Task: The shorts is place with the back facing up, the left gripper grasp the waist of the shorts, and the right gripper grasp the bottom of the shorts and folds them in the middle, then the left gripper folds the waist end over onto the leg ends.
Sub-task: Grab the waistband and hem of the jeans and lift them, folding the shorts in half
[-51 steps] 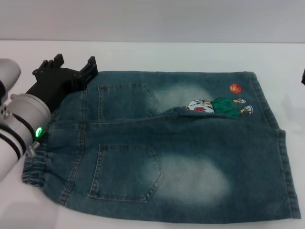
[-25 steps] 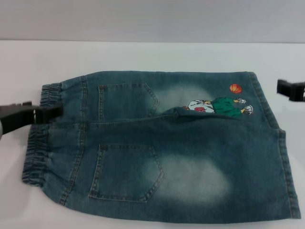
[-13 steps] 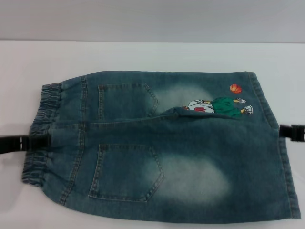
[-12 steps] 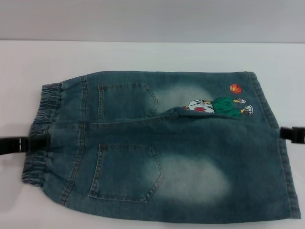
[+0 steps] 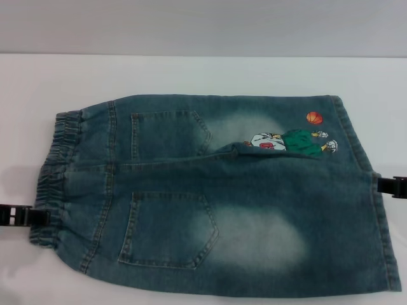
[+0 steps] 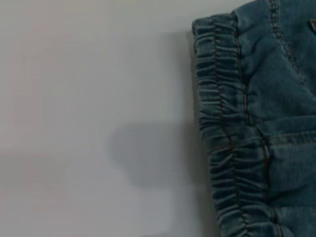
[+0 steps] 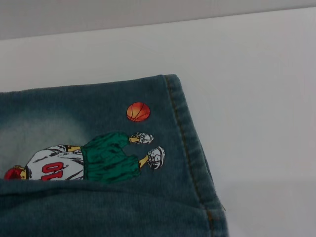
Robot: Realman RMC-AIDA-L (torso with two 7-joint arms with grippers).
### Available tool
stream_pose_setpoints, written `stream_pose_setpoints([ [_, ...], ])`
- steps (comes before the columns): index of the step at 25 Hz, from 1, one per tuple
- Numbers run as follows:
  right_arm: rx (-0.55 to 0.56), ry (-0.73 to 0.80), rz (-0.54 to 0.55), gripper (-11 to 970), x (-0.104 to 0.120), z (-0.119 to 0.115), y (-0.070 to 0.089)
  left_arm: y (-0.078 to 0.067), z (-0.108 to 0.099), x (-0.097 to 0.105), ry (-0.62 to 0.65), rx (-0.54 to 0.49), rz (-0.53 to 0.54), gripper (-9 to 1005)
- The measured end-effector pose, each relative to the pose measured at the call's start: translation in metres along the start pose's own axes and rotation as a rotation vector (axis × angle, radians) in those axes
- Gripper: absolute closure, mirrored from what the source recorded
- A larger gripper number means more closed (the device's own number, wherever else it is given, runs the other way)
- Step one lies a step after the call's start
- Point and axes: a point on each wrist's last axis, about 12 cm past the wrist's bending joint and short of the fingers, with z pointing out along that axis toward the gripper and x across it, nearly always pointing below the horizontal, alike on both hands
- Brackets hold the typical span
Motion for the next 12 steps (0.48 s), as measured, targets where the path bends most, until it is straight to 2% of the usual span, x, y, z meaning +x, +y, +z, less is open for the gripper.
stream_pose_setpoints([
  [6,0.010,-0.003,-0.006,377,-0.002,0.002,-0.002,-0.009,0.002,0.000,0.024,0.017,0.002,243],
  [7,0.010,-0.002,-0.009,377,-0.002,0.003,-0.001,-0.014,0.004,-0.001,0.039,0.025,0.014,245],
  [12,0.015,0.004,-0.020,377,-0.003,0.006,-0.001,-0.018,0.008,-0.002,0.061,0.026,0.023,257],
])
